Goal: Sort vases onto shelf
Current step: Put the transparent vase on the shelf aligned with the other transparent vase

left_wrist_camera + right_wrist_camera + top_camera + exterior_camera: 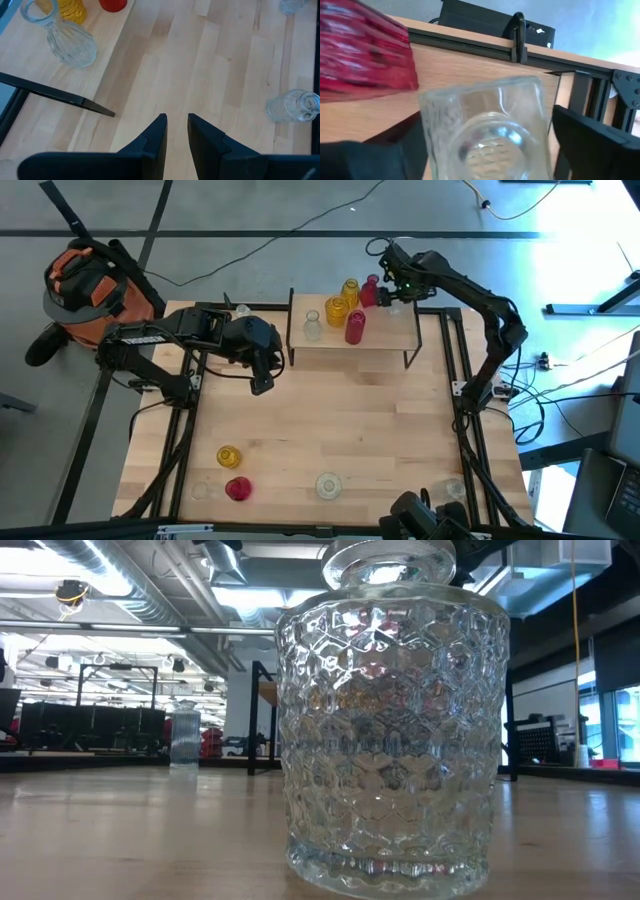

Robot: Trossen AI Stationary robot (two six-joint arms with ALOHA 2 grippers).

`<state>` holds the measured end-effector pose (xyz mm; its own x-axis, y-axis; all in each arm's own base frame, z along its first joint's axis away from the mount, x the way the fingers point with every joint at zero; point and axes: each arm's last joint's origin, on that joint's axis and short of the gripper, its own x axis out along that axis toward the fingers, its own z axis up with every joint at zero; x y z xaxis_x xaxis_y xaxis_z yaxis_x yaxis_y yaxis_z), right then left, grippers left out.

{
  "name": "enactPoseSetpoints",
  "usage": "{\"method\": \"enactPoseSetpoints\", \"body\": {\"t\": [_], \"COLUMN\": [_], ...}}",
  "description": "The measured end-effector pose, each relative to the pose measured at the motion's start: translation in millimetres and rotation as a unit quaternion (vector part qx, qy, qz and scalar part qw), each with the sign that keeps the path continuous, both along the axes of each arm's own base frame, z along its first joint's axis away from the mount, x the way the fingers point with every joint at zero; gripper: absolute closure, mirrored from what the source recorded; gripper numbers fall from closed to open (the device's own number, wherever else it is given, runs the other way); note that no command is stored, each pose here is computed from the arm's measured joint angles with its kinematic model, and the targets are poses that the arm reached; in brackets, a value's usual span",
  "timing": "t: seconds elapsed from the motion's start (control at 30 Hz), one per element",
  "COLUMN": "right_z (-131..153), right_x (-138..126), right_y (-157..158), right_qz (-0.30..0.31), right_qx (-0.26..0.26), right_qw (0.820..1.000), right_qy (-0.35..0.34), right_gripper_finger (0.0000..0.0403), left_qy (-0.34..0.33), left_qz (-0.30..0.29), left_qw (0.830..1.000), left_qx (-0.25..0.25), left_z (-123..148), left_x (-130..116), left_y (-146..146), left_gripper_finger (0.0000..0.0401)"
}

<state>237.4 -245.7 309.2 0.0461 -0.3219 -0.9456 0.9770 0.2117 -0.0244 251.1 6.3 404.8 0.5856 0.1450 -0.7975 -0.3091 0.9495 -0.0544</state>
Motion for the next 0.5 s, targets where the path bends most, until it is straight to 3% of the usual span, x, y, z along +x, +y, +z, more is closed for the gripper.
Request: {"method": "enactPoseSetpoints", "body": {"t": [0.23, 0.5], "right_z": [3.3, 18.2], "right_x": [-0.3, -5.9], "right_y": [1.6, 7.7], "right_qz": [0.012, 0.013], "right_qx": [0.004, -0.017], "right_qw": [1.0, 0.999], "right_qy": [-0.012, -0.035], "right_gripper_finger": [0.012, 0.0129], "left_qy": [0.0, 0.001], "left_qz": [0.0, -0.002], "left_qw": [1.0, 1.0], "left_qx": [0.0, 0.006], "left_z": [0.0, 0.0], "left_x": [0.1, 0.1], "left_y": [0.0, 0.2], "left_gripper_finger": [0.0332, 0.0332]}}
